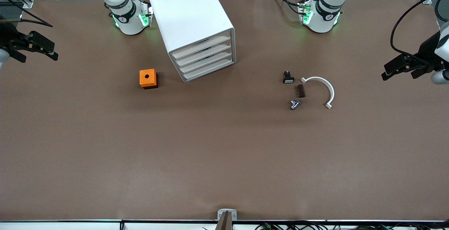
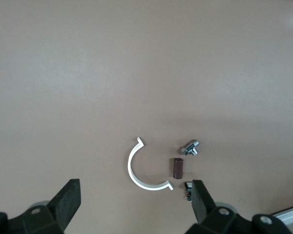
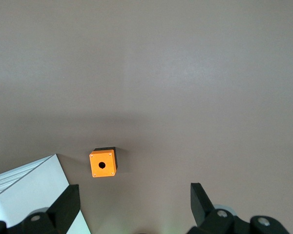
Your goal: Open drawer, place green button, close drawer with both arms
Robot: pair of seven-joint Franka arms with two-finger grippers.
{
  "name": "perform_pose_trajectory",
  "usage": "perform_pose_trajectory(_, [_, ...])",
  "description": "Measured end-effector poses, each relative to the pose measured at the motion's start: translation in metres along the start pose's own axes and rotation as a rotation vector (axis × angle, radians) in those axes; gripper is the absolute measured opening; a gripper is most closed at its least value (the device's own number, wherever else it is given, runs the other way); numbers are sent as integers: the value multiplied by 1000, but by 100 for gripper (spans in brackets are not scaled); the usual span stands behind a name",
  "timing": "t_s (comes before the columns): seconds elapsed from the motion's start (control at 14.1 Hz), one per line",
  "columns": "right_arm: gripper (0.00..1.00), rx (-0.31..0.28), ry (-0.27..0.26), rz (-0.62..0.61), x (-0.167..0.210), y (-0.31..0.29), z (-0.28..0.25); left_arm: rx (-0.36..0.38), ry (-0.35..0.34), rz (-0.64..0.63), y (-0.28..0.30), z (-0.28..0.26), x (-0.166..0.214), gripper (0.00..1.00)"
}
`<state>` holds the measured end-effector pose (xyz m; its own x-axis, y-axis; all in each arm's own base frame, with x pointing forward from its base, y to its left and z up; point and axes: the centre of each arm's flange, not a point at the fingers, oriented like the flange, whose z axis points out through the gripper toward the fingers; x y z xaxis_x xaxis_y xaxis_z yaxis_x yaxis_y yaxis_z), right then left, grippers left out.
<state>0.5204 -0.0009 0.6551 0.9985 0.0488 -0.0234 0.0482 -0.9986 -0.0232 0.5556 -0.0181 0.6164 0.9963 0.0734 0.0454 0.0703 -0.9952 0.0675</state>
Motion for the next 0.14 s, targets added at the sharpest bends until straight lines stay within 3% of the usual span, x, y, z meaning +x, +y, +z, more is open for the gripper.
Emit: perform_pose_trajectory(0.14, [100, 0, 0, 1, 0, 0, 0, 0, 4, 2, 1, -2, 0, 100])
